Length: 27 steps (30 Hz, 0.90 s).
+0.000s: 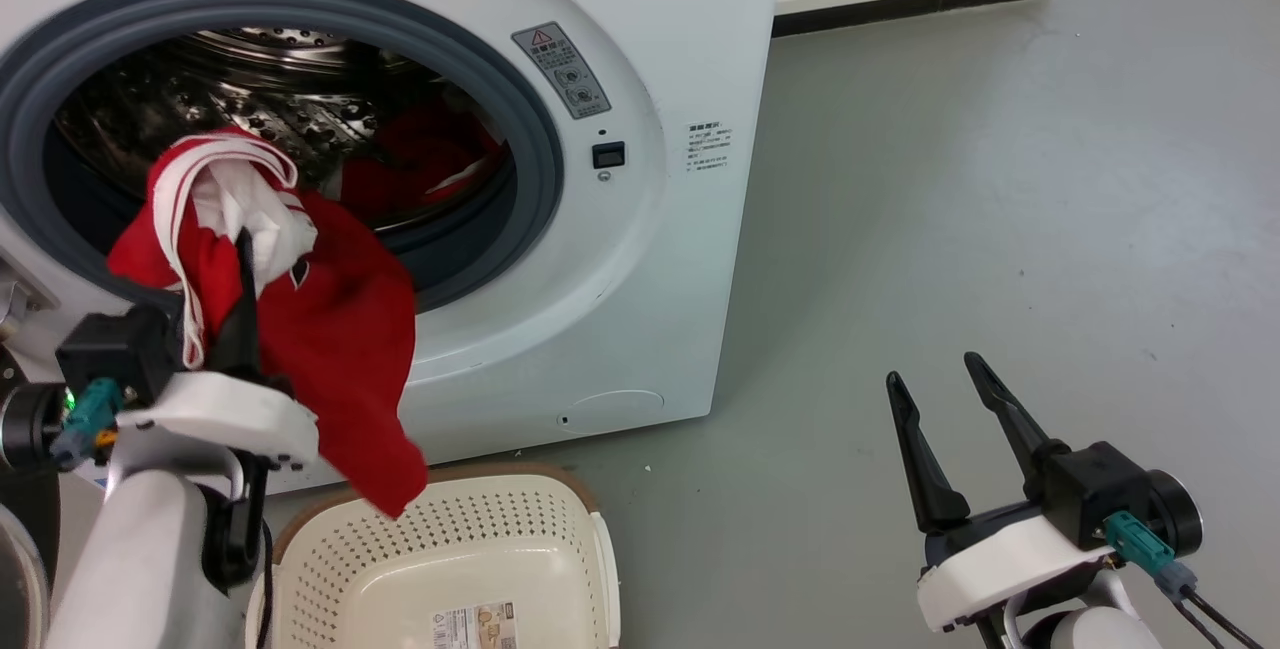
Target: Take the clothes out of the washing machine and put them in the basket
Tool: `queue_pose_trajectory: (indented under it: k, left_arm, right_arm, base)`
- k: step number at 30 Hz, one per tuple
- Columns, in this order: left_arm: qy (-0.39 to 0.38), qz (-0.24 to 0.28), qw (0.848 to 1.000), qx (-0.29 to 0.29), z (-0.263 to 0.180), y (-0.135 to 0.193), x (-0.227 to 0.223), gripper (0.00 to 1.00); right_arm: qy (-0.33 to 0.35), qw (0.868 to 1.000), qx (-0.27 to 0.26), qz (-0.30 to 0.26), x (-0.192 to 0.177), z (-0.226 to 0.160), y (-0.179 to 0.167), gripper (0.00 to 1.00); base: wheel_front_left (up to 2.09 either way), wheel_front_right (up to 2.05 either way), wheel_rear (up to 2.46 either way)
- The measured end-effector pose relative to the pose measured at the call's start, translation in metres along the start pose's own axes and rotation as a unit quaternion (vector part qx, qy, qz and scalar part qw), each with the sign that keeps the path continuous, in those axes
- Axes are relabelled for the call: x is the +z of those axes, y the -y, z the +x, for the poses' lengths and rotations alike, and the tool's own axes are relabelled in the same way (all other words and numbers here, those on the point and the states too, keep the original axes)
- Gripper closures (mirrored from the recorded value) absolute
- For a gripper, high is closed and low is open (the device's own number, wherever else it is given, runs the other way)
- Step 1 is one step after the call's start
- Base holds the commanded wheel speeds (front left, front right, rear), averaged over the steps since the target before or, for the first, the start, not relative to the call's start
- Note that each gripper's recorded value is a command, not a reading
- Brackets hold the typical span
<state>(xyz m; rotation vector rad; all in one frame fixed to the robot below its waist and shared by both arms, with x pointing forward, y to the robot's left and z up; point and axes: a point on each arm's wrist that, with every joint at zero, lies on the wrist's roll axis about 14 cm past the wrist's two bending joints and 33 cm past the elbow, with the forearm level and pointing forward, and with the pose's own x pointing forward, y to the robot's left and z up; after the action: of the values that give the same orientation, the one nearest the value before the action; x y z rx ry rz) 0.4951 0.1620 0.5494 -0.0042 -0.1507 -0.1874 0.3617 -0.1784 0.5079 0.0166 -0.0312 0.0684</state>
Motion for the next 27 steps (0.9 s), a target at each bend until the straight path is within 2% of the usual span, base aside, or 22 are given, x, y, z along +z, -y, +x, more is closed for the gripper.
queue_pose_trajectory:
  k: [6,15,22,27]
  left_arm:
    - [-0.030,-0.009,0.999,0.011,-0.045,0.006,-0.013,1.00]
    - [-0.156,-0.069,0.985,0.026,-0.109,0.034,-0.087,1.00]
    - [-0.204,-0.099,0.974,0.024,-0.123,0.049,-0.118,1.00]
    - [-0.255,-0.109,0.960,0.034,-0.125,0.047,-0.155,1.00]
  right_arm:
    - [0.000,1.000,0.012,-0.003,0.003,0.000,-0.008,0.00]
    - [-0.009,1.000,0.025,-0.007,0.000,0.004,-0.016,0.00]
    - [-0.025,0.999,0.023,-0.006,-0.011,0.010,-0.014,0.00]
    - [-0.029,0.999,0.034,-0.007,-0.016,0.025,-0.019,0.00]
  base:
    - [0.00,0.00,0.00]
    - [0.00,0.00,0.00]
    - [0.00,0.00,0.00]
    - [0.00,0.00,0.00]
